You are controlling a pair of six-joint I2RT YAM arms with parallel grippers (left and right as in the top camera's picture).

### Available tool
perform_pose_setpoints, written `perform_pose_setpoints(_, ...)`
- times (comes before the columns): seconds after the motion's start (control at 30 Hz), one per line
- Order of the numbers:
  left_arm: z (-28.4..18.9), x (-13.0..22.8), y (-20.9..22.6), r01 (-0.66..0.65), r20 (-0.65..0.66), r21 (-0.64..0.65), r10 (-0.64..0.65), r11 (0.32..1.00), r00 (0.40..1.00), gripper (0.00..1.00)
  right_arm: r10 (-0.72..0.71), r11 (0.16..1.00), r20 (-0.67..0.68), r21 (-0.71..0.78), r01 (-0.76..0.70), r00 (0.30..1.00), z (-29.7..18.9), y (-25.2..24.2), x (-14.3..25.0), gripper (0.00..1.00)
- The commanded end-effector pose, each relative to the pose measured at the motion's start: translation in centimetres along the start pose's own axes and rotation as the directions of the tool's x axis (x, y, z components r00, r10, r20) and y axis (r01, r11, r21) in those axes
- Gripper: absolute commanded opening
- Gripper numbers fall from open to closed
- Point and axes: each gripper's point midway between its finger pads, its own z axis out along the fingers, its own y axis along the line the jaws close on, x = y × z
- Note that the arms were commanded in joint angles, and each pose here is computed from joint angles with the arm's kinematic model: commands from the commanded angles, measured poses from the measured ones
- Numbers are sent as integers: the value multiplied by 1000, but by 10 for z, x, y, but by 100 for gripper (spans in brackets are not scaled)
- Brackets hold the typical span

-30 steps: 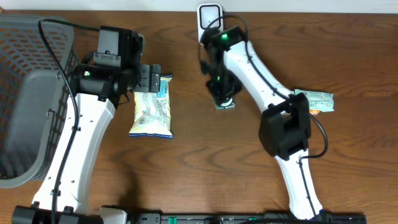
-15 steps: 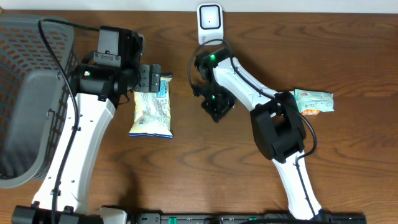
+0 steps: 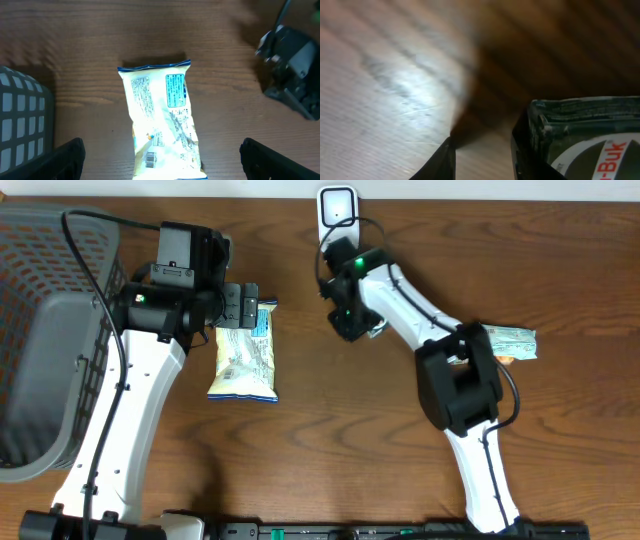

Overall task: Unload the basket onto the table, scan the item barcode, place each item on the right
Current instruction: 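Lift the Zam-Buk tin with the right gripper toward the scanner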

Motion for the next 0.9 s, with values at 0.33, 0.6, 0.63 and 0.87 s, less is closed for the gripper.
perform_pose_setpoints(0.33, -2, -3, 3, -13, 7, -8, 13, 1000, 1000, 98, 240, 953, 156, -227, -201, 958, -87, -44, -30, 45)
perform_pose_setpoints(0.6, -2, -3, 3, -13, 7, -8, 13, 1000, 1000, 98, 243, 951, 111, -222, -214, 964, -53, -90, -3, 53)
perform_pose_setpoints(0.63, -2, -3, 3, -13, 7, -8, 13, 1000, 1000, 98, 221, 955, 116, -225, -192, 968, -51, -90, -3, 54)
perform_pose_setpoints(0.87, -2, -3, 3, -13, 7, -8, 13, 1000, 1000, 98, 90, 984, 153, -165, -65, 984, -45, -80, -12, 57)
